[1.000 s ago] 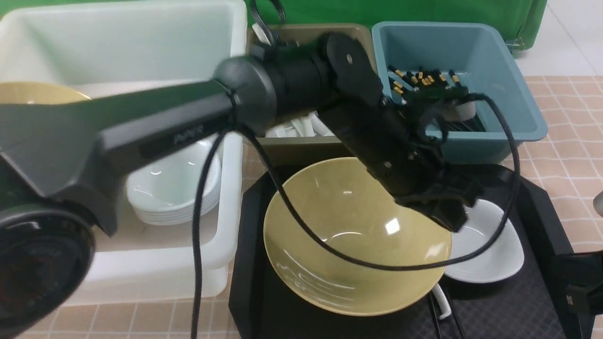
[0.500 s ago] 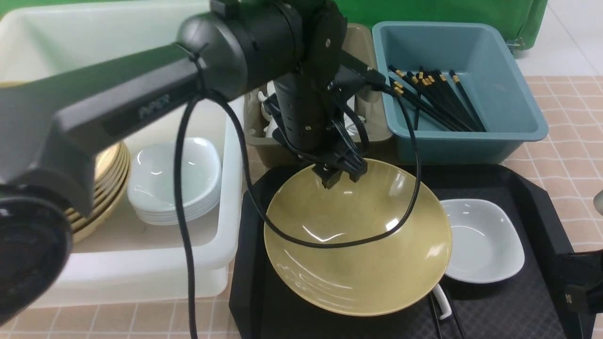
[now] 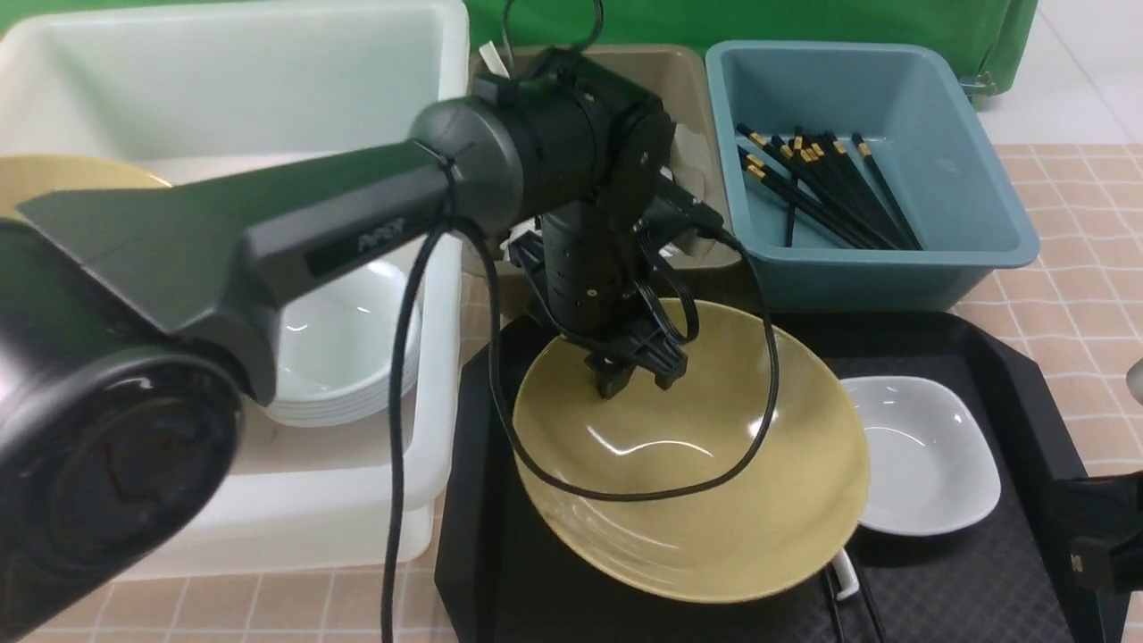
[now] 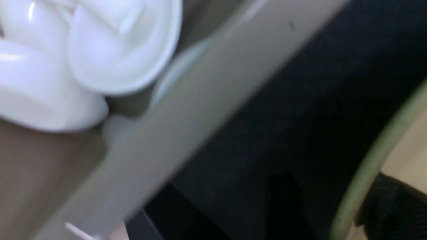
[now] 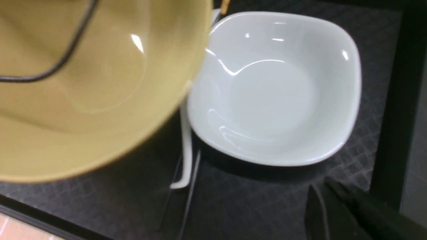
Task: On brown table put chopsticks spoon bowls plates into blue grey white boxes.
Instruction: 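Grasp the large bowl on the tray by its rim, then place the tan bowl onto the bowl stack in the left bin with the left gripper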
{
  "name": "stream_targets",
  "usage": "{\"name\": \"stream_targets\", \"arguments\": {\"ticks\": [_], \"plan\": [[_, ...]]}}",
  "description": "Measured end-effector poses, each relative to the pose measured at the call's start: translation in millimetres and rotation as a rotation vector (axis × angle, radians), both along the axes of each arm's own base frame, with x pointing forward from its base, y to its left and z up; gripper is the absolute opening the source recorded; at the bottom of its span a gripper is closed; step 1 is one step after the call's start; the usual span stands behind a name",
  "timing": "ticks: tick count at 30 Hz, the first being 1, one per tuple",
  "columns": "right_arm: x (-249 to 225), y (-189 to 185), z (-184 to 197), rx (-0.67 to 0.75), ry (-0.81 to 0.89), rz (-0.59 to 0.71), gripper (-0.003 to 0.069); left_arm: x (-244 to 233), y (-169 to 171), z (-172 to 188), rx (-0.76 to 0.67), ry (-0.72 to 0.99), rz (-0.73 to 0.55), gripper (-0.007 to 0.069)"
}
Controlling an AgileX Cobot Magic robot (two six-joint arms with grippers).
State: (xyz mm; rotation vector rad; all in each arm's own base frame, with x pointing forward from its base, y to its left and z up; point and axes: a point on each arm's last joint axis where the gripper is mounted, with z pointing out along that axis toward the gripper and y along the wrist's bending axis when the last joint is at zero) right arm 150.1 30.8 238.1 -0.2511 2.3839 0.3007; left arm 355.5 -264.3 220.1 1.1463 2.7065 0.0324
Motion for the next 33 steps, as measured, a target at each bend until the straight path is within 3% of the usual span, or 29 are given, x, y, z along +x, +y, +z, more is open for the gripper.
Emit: {"name": "stream_targets", "arguments": {"ticks": [3, 5, 10, 13, 15, 18, 20, 21, 25, 26, 27, 28, 30, 33], "plan": [[0, 0, 0, 0.000, 0.001, 0.000, 0.0048, -11, 3, 33, -0.071, -0.017, 0.009, 0.0072], [0, 0, 0, 0.000, 0.001, 0.000, 0.0048, -16, 5, 50, -0.102, -0.046, 0.008, 0.0039], [0, 0, 0, 0.001, 0.005, 0.002, 0.0048, -45, 28, 133, -0.240, -0.223, -0.014, 0.0009], [0, 0, 0, 0.001, 0.007, 0.002, 0.0048, -80, 66, 205, -0.363, -0.395, 0.008, 0.0008], [0, 0, 0, 0.003, 0.007, 0.001, 0.0048, -95, 93, 233, -0.400, -0.474, 0.055, 0.0006], [0, 0, 0, 0.007, 0.007, 0.000, 0.0048, -115, 165, 266, -0.401, -0.639, 0.269, 0.0006], [0, 1, 0, 0.013, 0.008, -0.003, 0.0048, -127, 195, 270, -0.387, -0.710, 0.371, 0.0006], [0, 1, 0, 0.027, 0.008, -0.007, 0.0048, -141, 233, 268, -0.349, -0.794, 0.527, 0.0006], [-1, 5, 1, 0.048, 0.008, 0.002, 0.0048, -175, 291, 235, -0.277, -0.927, 0.811, 0.0008], [-1, 5, 1, 0.048, 0.008, 0.004, 0.0048, -177, 293, 232, -0.277, -0.932, 0.827, 0.0008], [-1, 7, 1, 0.049, 0.008, 0.015, 0.0048, -183, 307, 211, -0.299, -0.950, 0.944, 0.0008], [-1, 7, 1, 0.049, 0.008, 0.017, 0.0048, -185, 308, 209, -0.310, -0.953, 0.957, 0.0008], [-2, 12, 1, 0.048, 0.008, 0.048, 0.0048, -184, 325, 175, -0.363, -0.938, 1.102, 0.0008], [-4, 15, 0, 0.042, 0.007, 0.079, 0.0048, -170, 336, 148, -0.395, -0.862, 1.172, 0.0008]]}}
